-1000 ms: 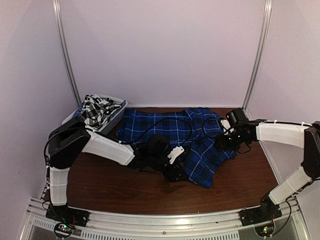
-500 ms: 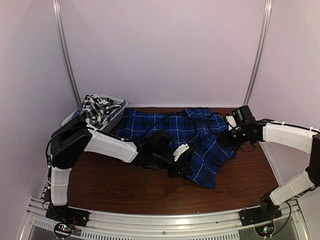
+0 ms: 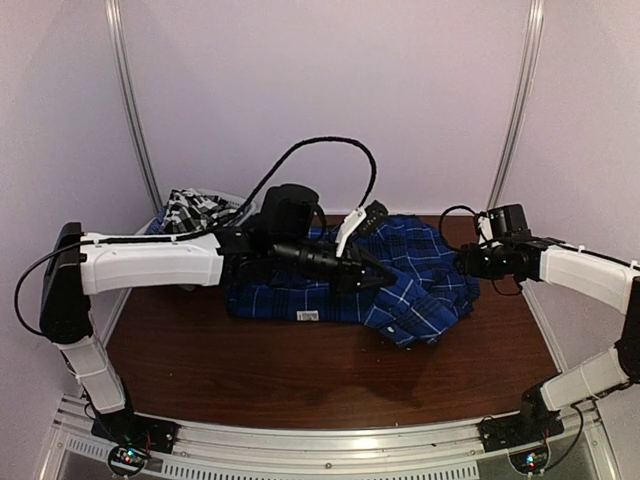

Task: Fold and stack the long sleeve shirts
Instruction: Pick up the sleeve from the center of the board, then adjust the sleeve at the center of the board.

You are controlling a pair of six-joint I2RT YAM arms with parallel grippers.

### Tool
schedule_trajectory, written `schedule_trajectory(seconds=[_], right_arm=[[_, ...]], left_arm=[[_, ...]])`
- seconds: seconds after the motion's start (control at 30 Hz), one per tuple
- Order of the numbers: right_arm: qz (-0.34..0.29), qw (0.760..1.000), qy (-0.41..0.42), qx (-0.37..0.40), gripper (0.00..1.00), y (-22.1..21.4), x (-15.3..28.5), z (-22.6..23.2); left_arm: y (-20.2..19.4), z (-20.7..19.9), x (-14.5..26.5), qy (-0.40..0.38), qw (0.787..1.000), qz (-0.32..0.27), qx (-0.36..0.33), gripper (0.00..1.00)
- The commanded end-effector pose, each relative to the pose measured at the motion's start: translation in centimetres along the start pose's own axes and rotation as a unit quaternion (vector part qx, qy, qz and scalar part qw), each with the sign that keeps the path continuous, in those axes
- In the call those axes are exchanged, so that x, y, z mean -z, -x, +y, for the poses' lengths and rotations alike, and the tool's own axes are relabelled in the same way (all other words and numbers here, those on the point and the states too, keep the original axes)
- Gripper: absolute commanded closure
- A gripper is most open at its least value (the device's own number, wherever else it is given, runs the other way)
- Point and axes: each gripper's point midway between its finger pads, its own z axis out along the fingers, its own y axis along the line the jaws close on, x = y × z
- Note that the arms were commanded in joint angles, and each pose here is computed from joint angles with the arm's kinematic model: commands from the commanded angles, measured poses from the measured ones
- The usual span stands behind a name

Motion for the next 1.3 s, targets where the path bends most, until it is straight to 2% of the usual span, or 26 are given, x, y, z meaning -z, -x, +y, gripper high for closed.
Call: schedule_trajectory(seconds=[0.0,0.2,0.4,0.83,1.13,1.27], right_arm=[[-0.015,0.999,0.004,-0.040,0.47,1.7,-2.9,-0.9],[0.006,0.997,0.041,-0.064,0.46,3.0,-7.5,-0.4],[0.043,0.992,0.087,-0.077,0.46,2.3,-10.9,0.9],[0.070,0.992,0.072,-0.076,0.47,-0.4,-12.6,0.3],[0.086,0.992,0.076,-0.057,0.67,-2.1,-12.7,1.8],[0.088,0.991,0.083,-0.051,0.79,-2.2,-12.7,2.4]], left_arm=[[-4.4,1.8,-0.5,0.023,0.998,0.044,0.028,1.00],[-6.8,2.5,-1.3,0.024,0.997,0.058,0.049,1.00],[-9.0,3.2,-2.0,0.025,0.995,0.075,0.065,1.00],[-10.7,3.9,-3.0,0.021,0.993,0.092,0.073,1.00],[-11.3,4.1,-3.2,0.017,0.992,0.097,0.076,1.00],[-11.6,4.1,-3.3,0.017,0.992,0.099,0.078,1.00]])
